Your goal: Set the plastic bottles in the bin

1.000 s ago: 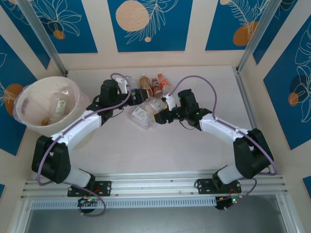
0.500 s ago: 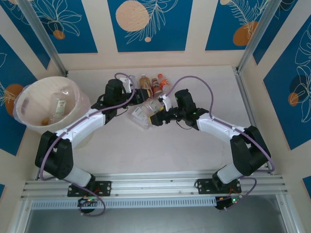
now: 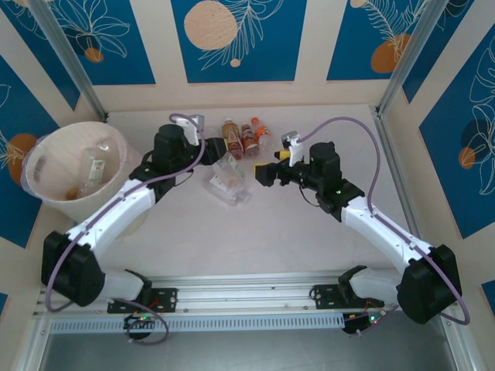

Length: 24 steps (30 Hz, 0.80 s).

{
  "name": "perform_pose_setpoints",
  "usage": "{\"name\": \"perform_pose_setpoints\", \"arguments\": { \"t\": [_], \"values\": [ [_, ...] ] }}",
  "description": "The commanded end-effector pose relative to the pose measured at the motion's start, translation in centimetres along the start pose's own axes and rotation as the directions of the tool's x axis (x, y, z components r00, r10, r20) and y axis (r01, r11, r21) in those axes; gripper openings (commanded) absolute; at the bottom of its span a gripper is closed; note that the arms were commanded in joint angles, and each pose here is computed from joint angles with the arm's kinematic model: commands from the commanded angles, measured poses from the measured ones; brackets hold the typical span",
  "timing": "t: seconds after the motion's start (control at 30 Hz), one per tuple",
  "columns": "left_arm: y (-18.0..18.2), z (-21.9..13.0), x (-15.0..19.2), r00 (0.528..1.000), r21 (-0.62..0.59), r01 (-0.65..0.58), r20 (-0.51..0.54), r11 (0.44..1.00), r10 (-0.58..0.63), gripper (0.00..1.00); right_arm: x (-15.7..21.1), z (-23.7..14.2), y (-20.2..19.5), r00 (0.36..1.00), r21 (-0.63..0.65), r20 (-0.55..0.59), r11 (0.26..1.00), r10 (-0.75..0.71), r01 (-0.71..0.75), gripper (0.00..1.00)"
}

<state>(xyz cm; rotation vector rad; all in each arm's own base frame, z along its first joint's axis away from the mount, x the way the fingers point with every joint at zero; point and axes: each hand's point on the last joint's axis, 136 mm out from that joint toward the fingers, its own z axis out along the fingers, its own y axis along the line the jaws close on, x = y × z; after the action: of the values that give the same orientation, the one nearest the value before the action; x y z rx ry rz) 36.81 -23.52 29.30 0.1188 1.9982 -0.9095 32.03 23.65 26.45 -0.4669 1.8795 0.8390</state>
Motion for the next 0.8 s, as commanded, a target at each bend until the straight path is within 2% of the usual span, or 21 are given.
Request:
{"name": "perform_pose_setpoints", "arguments": {
  "t": [0.0, 0.17, 0.33, 0.53, 0.67, 0.77],
  "values": [
    [-0.9, -3.7, -4.0, 0.983, -0.060, -0.094, 0.153, 0.994, 0.102, 0.00, -1.1, -1.2, -3.5, 0.993, 0.199, 0.102, 0.977, 0.062, -0.081, 0.99],
    [-1.4, -7.4, -6.6, 0.950, -0.138, -0.161, 0.248, 0.977, 0.191, 0.00, -1.3, -2.3, -5.3, 0.989, 0.280, 0.126, 0.954, 0.078, -0.111, 0.99],
    [-2.3, -10.8, -9.0, 0.911, -0.204, -0.206, 0.318, 0.957, 0.264, 0.00, -1.2, -2.6, -5.9, 0.982, 0.300, 0.164, 0.944, 0.090, -0.137, 0.99],
    [-5.2, -16.1, -12.3, 0.835, -0.229, -0.270, 0.428, 0.935, 0.346, 0.00, -1.2, -2.7, -6.5, 0.981, 0.316, 0.164, 0.936, 0.105, -0.153, 0.99],
    [-4.3, -19.9, -14.8, 0.768, -0.411, -0.266, 0.457, 0.872, 0.449, 0.00, -1.5, -2.7, -6.3, 0.978, 0.305, 0.176, 0.938, 0.112, -0.163, 0.99],
    [-2.8, -22.9, -16.3, 0.731, -0.566, -0.214, 0.447, 0.796, 0.515, 0.00, -1.9, -2.9, -6.0, 0.975, 0.285, 0.197, 0.946, 0.100, -0.155, 0.99]
  ]
}}
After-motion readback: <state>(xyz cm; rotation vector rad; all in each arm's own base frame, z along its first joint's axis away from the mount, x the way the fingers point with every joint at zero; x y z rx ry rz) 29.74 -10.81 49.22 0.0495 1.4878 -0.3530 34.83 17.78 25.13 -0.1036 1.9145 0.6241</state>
